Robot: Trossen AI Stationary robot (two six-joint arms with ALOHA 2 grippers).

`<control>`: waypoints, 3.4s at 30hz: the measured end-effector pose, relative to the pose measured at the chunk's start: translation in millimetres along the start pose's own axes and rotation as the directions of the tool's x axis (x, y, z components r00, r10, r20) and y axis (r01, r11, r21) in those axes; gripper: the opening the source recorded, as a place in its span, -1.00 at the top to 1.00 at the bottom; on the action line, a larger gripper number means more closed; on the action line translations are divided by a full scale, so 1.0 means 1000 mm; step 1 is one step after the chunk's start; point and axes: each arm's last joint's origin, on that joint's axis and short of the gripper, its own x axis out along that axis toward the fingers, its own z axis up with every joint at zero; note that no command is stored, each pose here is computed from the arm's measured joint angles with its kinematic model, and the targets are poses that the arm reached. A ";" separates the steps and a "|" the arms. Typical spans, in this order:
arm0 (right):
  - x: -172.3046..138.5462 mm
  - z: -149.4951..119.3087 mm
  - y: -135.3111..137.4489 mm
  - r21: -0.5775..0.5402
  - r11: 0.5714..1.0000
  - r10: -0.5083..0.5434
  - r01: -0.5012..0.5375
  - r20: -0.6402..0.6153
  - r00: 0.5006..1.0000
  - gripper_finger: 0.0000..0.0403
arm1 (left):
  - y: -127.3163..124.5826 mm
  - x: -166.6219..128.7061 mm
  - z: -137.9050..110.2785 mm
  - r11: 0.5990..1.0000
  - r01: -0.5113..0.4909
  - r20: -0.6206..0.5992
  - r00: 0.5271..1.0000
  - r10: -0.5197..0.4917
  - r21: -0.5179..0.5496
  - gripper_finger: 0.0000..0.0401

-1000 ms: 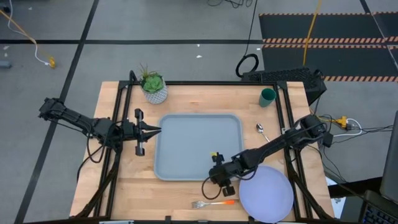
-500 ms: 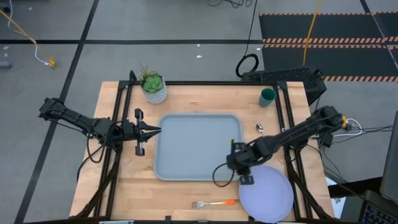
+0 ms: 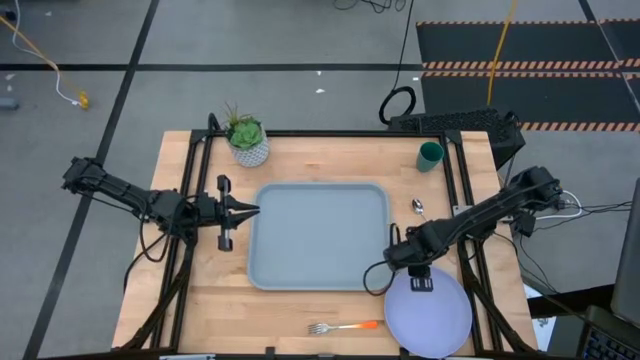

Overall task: Pick and place plate/cup/fork/spoon on tray
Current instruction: Put the blue plate on the blue tray

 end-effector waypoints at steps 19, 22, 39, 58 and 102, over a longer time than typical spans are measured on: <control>0.019 -0.009 -0.010 -0.004 0.999 -0.039 0.039 -0.036 0.999 0.41 | 0.000 0.000 0.000 1.000 0.002 -0.005 1.000 -0.002 0.003 0.79; 0.019 -0.009 -0.010 -0.003 0.999 -0.041 0.041 -0.041 0.998 0.46 | 0.000 0.000 -0.001 1.000 0.002 -0.005 1.000 -0.002 0.003 0.79; 0.043 -0.022 -0.020 0.048 0.998 0.032 -0.027 -0.113 0.993 0.71 | 0.000 0.000 0.000 1.000 0.002 -0.004 1.000 -0.002 0.001 0.79; 0.030 -0.028 -0.015 -0.082 0.984 0.148 -0.157 -0.098 0.984 0.99 | 0.000 0.000 0.000 1.000 0.002 -0.003 1.000 -0.002 0.001 0.79; -0.073 0.191 -0.149 0.046 0.974 0.184 -0.220 0.393 0.901 1.00 | 0.000 0.000 0.002 1.000 -0.004 0.020 1.000 0.003 0.022 0.79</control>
